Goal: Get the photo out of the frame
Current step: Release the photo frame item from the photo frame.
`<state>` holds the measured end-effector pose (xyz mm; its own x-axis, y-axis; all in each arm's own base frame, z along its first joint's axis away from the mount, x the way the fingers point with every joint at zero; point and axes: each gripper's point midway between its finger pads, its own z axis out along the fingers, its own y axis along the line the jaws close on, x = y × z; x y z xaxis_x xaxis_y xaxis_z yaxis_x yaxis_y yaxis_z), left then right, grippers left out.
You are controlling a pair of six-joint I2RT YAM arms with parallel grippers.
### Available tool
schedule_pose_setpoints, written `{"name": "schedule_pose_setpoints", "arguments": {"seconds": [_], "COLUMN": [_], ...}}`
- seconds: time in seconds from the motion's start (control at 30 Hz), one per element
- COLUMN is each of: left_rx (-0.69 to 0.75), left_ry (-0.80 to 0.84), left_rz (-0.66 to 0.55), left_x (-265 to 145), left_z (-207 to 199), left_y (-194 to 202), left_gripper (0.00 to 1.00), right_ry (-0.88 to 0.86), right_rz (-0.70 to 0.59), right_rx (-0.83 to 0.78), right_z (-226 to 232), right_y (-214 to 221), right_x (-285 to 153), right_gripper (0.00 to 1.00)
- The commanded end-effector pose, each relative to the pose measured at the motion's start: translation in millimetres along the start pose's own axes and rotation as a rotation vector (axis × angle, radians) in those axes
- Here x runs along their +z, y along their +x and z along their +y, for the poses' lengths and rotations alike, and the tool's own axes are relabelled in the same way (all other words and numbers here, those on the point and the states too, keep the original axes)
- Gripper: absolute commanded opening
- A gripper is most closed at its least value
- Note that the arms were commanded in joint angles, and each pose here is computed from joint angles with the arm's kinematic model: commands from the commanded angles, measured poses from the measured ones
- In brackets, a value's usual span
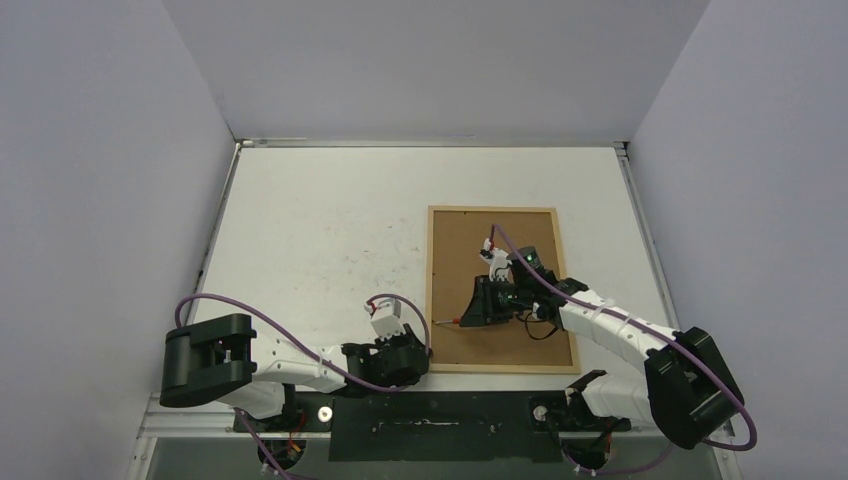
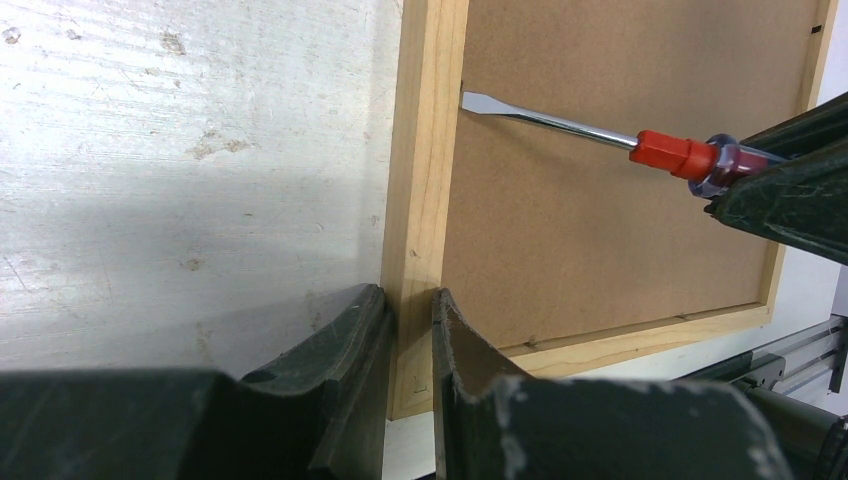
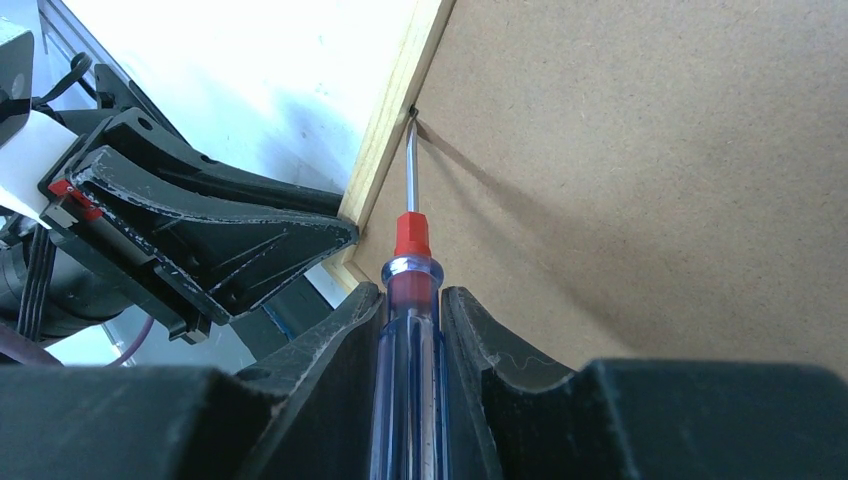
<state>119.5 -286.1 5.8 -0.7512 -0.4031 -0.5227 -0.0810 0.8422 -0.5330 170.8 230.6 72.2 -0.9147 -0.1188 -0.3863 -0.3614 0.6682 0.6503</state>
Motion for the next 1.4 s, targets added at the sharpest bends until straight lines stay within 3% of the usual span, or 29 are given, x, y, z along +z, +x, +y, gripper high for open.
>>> {"name": "schedule_pose_setpoints", "arguments": {"seconds": [0.0,1.37], "left_rx": [0.325,0.339], "left_ry": [-0.479,-0.462], "left_rz": [0.234,0.25], "left_x": [-33,-29], "left_z": [163,162], "left_y": [31,37], "left_gripper": [0.0,0.0], "right_ry": [0.005,-0.07], "right_rz": [-0.07,-0.033], "right_rx": [-0.039,-0.035], "right_z": [3,11], "right_y": [-22,-32], "right_x": [-2,11], "right_gripper": [0.0,0.0]}}
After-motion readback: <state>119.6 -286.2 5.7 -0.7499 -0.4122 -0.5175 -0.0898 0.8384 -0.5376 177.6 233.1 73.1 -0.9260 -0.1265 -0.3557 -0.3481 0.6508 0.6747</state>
